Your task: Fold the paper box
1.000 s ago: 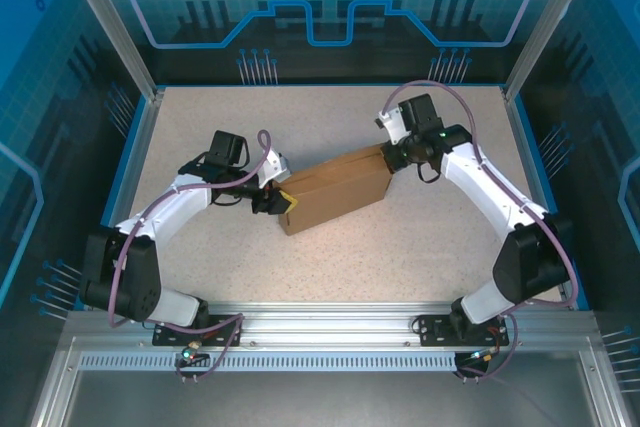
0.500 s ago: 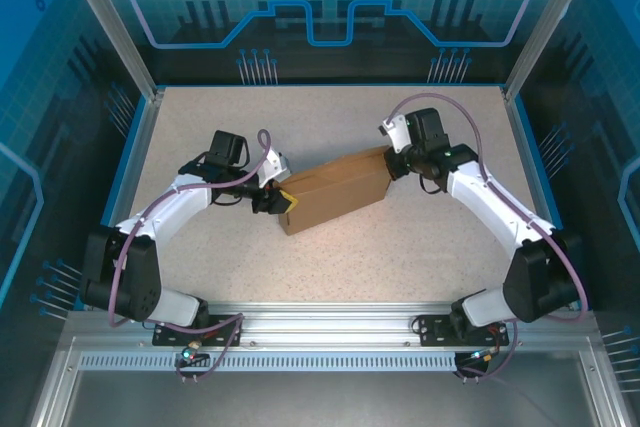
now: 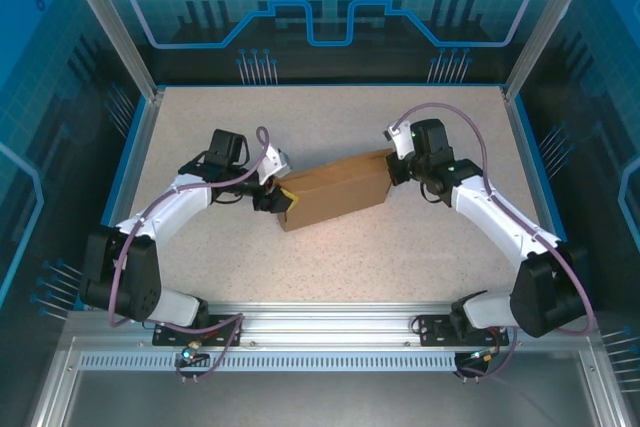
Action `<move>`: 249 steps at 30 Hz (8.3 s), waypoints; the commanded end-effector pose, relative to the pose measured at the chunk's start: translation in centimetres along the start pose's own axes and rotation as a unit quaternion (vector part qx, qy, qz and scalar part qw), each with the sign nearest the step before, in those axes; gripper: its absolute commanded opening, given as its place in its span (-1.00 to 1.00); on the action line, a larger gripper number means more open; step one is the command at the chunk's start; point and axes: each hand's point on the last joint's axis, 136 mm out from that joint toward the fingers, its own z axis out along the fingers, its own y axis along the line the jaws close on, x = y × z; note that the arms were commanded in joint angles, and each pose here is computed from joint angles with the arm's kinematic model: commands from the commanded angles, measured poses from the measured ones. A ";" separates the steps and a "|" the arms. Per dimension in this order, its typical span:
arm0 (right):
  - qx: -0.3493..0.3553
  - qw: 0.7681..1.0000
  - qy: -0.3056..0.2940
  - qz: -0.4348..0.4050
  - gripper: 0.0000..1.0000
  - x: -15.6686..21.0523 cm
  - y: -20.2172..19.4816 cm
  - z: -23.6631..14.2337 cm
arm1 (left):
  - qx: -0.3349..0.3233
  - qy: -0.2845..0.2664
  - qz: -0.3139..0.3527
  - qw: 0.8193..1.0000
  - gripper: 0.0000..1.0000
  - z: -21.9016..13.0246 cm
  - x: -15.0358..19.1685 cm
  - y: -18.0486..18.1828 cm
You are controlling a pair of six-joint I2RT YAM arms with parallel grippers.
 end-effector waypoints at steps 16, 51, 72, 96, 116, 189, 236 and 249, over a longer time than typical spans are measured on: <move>0.004 0.998 0.029 0.054 -1.00 1.4 1.5 -0.4 | -0.171 -0.111 -0.117 0.972 0.49 -4.7 -3.4 1.2; -0.006 0.998 0.034 0.050 -1.00 0.7 2.1 -0.2 | -0.297 -0.053 -0.232 0.925 -0.61 -5.9 -0.1 0.0; -0.004 0.998 0.038 0.056 -1.00 0.9 2.1 -0.1 | -0.296 -0.044 -0.256 0.919 -0.79 -6.3 0.8 -0.7; -0.008 0.997 0.042 0.065 -1.00 2.6 2.5 -0.6 | -0.216 -0.132 -0.480 0.840 -0.94 -4.3 -0.7 -1.0; 0.005 0.999 0.029 0.042 -1.00 3.4 2.1 -0.2 | -0.282 -0.090 -0.424 0.856 -0.69 -3.4 3.7 -1.2; 0.017 0.999 0.029 0.040 -0.94 3.3 2.5 -0.5 | -0.295 -0.058 -0.437 0.848 0.23 -4.5 4.9 1.3; -0.140 0.974 0.080 0.157 0.07 2.0 1.4 0.3 | -0.275 -0.052 -0.445 0.851 0.12 -2.8 6.4 0.6; -0.141 0.964 0.104 0.198 -0.01 8.0 2.3 0.7 | -0.262 -0.047 -0.458 0.848 0.17 -1.9 8.1 0.0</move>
